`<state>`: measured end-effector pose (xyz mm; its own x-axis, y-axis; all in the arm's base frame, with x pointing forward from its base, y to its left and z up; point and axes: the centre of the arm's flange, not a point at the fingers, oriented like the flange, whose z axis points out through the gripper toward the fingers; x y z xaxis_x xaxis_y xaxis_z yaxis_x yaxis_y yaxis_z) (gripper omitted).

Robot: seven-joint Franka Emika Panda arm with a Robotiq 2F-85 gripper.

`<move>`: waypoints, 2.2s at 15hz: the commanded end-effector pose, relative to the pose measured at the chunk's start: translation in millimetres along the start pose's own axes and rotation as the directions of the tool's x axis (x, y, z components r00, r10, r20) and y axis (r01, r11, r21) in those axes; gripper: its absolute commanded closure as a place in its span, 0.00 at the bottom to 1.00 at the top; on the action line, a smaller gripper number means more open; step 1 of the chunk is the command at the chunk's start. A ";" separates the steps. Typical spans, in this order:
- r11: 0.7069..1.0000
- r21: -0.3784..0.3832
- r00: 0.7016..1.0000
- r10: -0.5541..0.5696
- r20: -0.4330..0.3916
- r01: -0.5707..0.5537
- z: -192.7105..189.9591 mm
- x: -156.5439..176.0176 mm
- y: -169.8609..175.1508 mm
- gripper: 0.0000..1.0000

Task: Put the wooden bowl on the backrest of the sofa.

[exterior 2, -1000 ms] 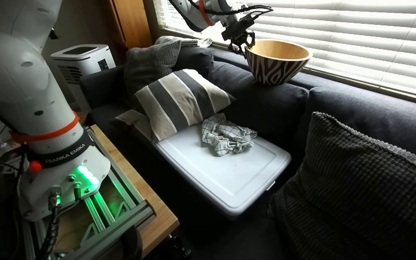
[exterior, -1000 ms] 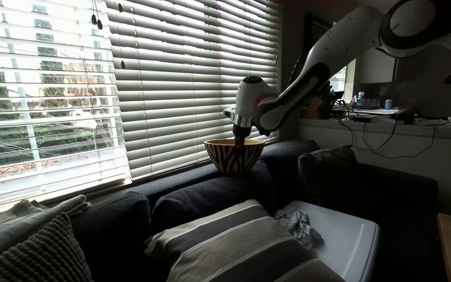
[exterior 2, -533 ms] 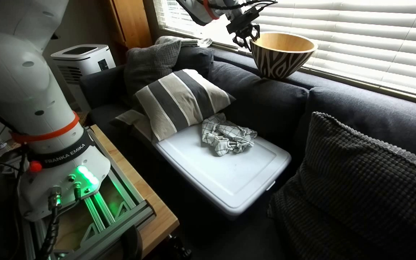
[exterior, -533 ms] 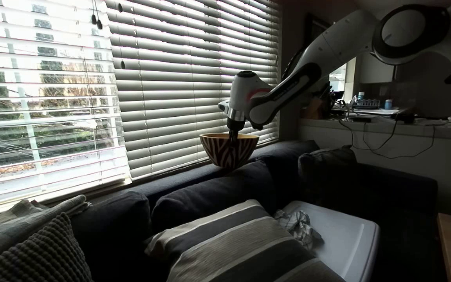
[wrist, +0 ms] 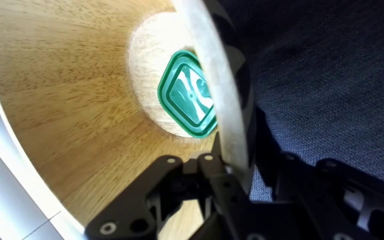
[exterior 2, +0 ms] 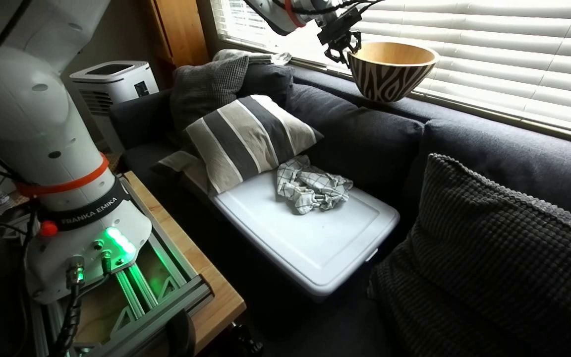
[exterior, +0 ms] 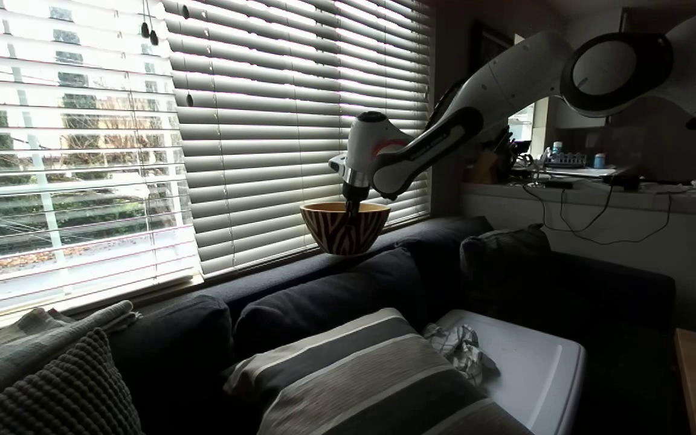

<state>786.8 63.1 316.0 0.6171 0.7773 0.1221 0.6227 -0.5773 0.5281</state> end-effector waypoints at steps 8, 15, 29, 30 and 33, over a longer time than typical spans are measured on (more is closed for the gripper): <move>0.995 -0.039 0.996 -0.089 -0.007 0.089 24.5 31.9 34.7 0.94; 0.994 -0.008 0.994 -0.112 0.016 0.112 25.2 31.4 25.4 0.49; 0.941 0.339 1.000 0.001 0.009 -0.004 -97.6 -25.8 40.1 0.00; 0.927 0.374 0.999 0.039 0.011 -0.040 -95.7 -41.8 38.4 0.00; 0.875 0.449 0.983 0.178 0.048 -0.181 -78.3 -92.0 29.6 0.00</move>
<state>769.0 30.3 414.8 0.6698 0.7285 0.1438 0.7064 -0.6848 0.1792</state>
